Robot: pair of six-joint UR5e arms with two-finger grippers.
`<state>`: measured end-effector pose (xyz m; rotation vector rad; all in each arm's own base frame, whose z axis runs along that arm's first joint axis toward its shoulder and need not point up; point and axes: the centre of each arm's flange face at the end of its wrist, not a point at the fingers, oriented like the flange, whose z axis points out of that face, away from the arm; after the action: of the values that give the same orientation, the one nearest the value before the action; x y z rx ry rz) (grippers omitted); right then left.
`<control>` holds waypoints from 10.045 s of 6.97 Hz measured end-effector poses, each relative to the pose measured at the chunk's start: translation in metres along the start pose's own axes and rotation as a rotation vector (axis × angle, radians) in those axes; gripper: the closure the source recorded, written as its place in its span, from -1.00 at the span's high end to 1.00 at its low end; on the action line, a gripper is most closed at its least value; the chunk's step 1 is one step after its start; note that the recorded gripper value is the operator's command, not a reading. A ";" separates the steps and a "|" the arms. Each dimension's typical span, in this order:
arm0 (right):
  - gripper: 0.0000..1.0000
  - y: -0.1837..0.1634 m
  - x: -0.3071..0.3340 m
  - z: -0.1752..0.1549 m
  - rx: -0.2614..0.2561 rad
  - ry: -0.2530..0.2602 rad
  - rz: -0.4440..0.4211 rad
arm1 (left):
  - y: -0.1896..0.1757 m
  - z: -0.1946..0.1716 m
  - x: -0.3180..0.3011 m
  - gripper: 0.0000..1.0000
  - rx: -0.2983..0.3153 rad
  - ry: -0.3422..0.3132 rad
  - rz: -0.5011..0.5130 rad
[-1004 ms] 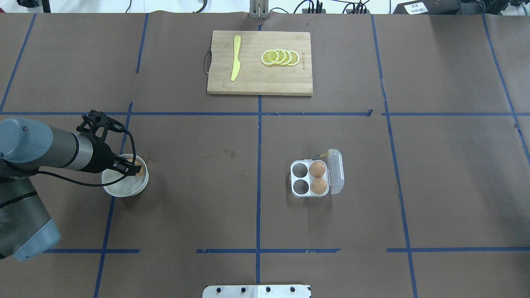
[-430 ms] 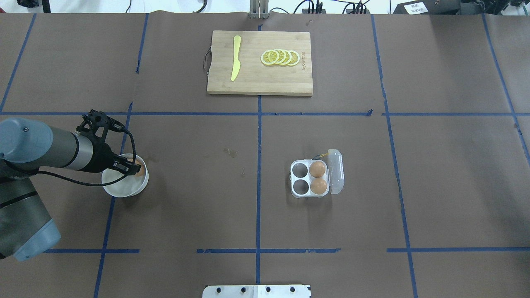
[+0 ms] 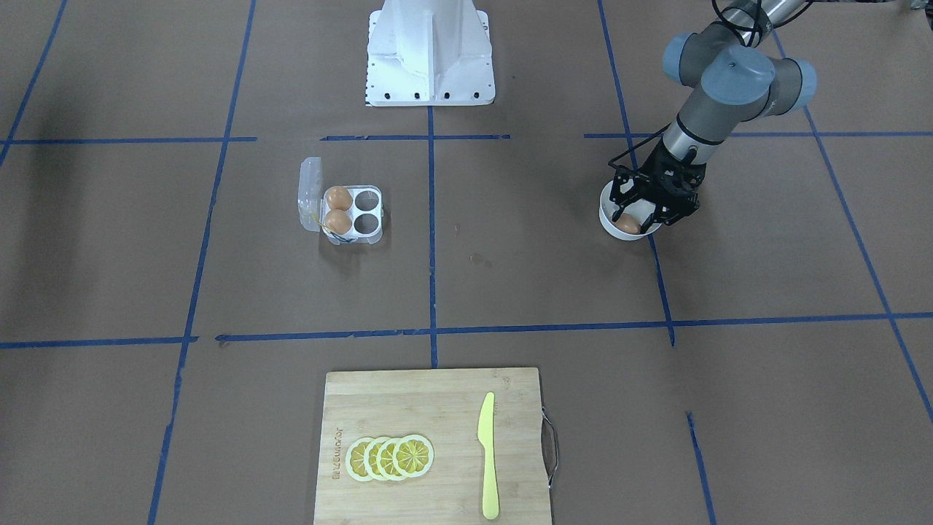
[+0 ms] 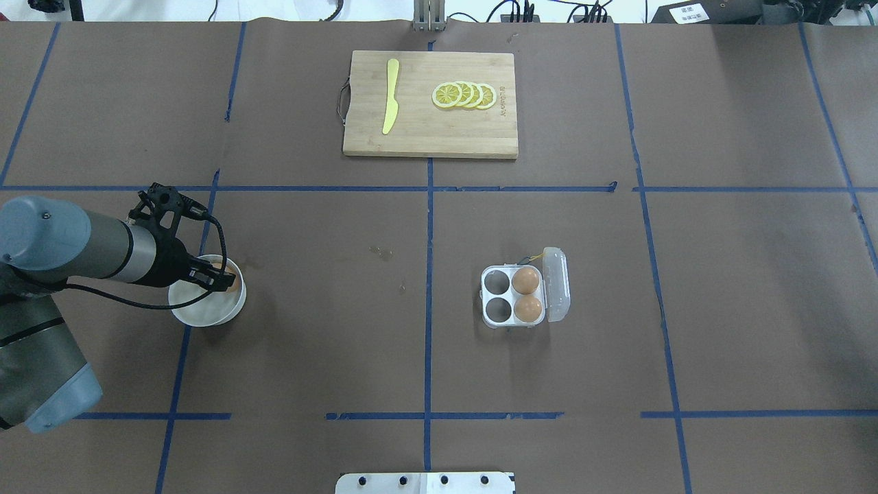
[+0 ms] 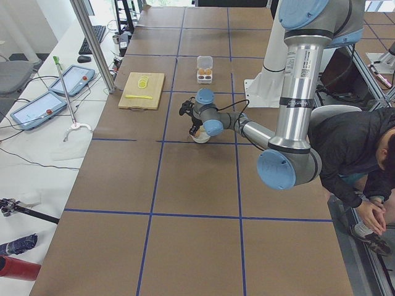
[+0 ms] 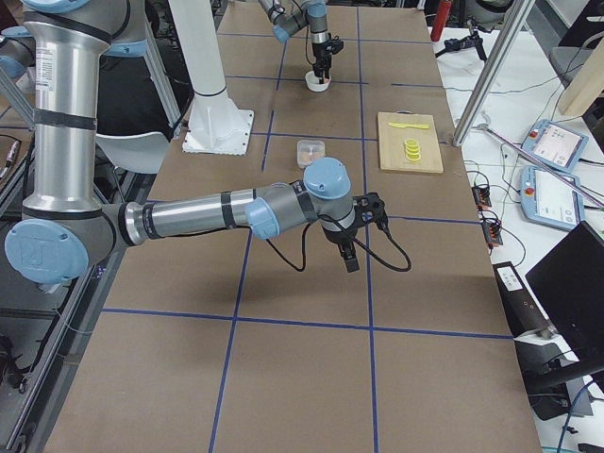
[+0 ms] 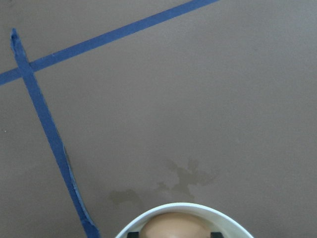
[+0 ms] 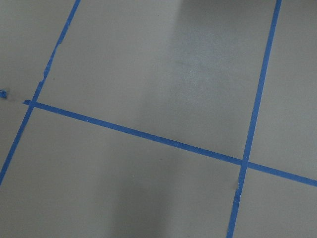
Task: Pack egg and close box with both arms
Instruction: 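Close the left gripper on the brown egg inside the bowl, then lift the egg with the left gripper and carry it to the carton, then lower the egg into an empty carton cup and open the left gripper, then withdraw the left gripper away from the carton toward rest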
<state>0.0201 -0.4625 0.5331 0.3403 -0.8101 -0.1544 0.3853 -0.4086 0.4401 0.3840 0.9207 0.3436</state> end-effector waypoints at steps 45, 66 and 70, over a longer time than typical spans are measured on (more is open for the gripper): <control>1.00 -0.002 -0.002 -0.002 0.006 0.000 0.000 | -0.098 0.048 0.365 -0.44 0.283 0.514 -0.636; 1.00 0.001 -0.001 -0.002 0.003 0.001 0.005 | -0.087 -0.009 0.325 1.00 0.181 0.429 -0.478; 1.00 -0.001 -0.010 -0.005 0.006 -0.015 0.056 | -0.122 -0.066 0.108 1.00 0.156 0.141 -0.152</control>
<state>0.0167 -0.4601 0.5228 0.3219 -0.8346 -0.1021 0.4069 -0.4562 0.2728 0.4338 1.1125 0.1610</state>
